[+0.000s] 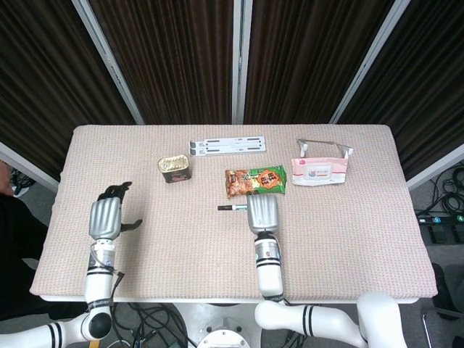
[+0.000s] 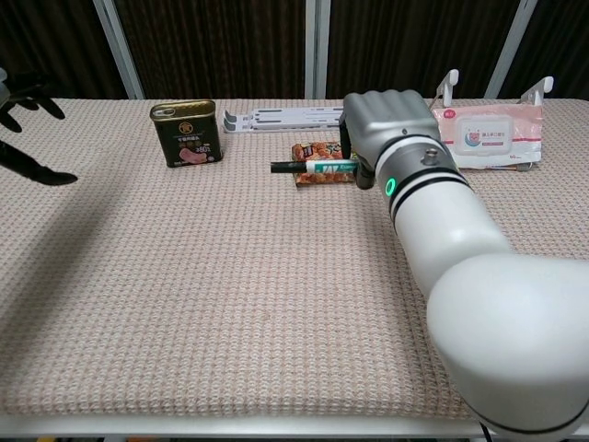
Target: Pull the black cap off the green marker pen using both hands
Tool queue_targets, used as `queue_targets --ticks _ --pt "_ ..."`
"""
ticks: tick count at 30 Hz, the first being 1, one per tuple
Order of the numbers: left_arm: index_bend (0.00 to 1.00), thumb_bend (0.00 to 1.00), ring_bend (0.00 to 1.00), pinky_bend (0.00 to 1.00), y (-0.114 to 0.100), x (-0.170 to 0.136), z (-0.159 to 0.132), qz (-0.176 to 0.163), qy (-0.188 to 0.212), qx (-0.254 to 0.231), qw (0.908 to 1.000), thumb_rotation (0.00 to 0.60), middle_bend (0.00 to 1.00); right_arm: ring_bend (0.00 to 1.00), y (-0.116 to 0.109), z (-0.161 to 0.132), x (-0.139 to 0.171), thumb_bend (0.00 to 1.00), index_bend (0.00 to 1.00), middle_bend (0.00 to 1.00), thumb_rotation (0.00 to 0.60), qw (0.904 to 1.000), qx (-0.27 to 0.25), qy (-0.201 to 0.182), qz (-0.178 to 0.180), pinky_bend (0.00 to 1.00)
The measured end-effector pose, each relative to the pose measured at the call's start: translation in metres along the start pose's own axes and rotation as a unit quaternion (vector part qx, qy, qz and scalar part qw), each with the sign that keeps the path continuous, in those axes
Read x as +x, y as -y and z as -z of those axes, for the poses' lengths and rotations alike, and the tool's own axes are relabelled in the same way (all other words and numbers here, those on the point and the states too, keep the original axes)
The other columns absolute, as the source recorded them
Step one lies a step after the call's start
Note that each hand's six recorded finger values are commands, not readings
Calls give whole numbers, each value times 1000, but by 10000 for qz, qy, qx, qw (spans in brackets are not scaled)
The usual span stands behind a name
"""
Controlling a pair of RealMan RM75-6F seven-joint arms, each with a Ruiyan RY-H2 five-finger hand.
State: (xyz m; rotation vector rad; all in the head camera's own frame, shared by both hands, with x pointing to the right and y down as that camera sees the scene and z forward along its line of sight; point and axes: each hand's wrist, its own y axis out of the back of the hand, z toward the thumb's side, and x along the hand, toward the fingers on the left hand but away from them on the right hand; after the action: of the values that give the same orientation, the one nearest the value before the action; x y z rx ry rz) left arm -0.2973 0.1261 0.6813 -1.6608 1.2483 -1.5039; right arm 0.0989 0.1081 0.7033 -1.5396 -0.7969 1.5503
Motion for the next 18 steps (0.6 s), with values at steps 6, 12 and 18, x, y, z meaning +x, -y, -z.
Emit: queue_targets --ticks 6,12,18 --pt "235 0 230 341 -10 15 -32 -90 310 -47 9995 600 313 745 -15 -17 -2 331 597 558 600 9995 35 -294 131 814" --pt "303 33 290 397 -10 30 -66 -114 682 -1 9976 600 376 745 -21 -34 -2 331 599 561 600 9986 -110 -449 244 814" --pt "431 50 383 475 -2 39 -84 -89 700 -33 9975 600 476 745 -21 -53 -6 332 599 561 600 9982 -249 -483 258 814"
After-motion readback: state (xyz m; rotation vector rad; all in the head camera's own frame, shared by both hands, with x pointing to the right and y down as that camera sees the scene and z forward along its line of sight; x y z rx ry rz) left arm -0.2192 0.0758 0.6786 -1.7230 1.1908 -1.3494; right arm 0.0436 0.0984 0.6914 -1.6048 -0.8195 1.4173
